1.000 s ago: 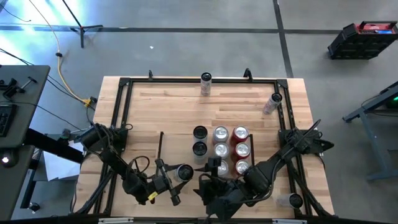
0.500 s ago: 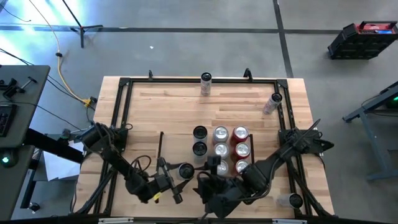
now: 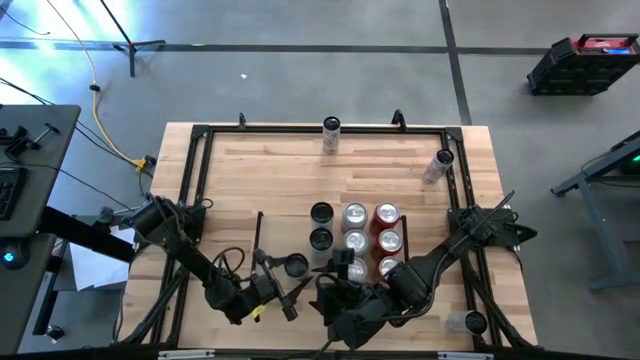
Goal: Place canned beverage on shelf
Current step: Put the white-blue soda can on the shelf aligned with the other white-blue soda cans
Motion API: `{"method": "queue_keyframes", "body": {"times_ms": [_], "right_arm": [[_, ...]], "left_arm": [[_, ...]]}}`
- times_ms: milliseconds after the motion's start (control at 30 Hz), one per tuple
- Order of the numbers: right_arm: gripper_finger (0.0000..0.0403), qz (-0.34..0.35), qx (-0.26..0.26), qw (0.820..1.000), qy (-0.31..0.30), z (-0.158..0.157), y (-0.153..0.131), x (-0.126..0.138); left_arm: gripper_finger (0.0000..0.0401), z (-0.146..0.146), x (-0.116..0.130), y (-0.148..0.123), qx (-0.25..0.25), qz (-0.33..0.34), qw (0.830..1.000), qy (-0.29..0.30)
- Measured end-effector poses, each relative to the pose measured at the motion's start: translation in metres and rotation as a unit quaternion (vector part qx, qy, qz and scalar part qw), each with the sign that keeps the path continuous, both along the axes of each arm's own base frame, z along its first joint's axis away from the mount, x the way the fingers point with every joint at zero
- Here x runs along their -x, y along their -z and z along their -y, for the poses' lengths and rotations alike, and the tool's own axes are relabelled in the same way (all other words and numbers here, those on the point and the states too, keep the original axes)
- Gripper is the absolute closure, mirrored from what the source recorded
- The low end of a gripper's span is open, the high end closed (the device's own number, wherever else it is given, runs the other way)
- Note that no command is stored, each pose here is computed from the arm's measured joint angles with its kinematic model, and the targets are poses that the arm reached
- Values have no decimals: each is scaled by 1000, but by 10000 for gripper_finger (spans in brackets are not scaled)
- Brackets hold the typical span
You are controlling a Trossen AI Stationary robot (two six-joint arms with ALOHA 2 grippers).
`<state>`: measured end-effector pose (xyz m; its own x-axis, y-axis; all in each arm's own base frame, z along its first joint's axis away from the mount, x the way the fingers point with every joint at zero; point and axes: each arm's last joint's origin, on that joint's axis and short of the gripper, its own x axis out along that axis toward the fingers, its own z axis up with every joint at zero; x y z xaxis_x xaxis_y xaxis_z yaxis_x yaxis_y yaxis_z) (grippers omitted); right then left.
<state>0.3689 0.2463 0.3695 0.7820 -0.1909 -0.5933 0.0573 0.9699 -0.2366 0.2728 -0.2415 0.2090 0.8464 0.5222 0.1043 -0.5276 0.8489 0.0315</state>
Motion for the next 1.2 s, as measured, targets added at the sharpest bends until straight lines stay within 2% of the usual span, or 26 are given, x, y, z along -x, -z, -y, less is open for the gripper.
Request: {"method": "queue_keyframes", "body": {"times_ms": [267,600,967,1200], "right_arm": [[89,12,4,1000,6,0,-2,-1],[89,16,0,1000,6,-1,-2,-1],[89,16,-2,1000,7,-1,-3,0],[89,17,-3,1000,7,-1,-3,-1]], "left_arm": [[116,1,4,-4,-3,-7,1000,-10],[114,1,15,-29,3,8,1000,7],[64,-3,20,-42,13,11,1000,0],[59,-10,26,-63,18,31,999,10]]}}
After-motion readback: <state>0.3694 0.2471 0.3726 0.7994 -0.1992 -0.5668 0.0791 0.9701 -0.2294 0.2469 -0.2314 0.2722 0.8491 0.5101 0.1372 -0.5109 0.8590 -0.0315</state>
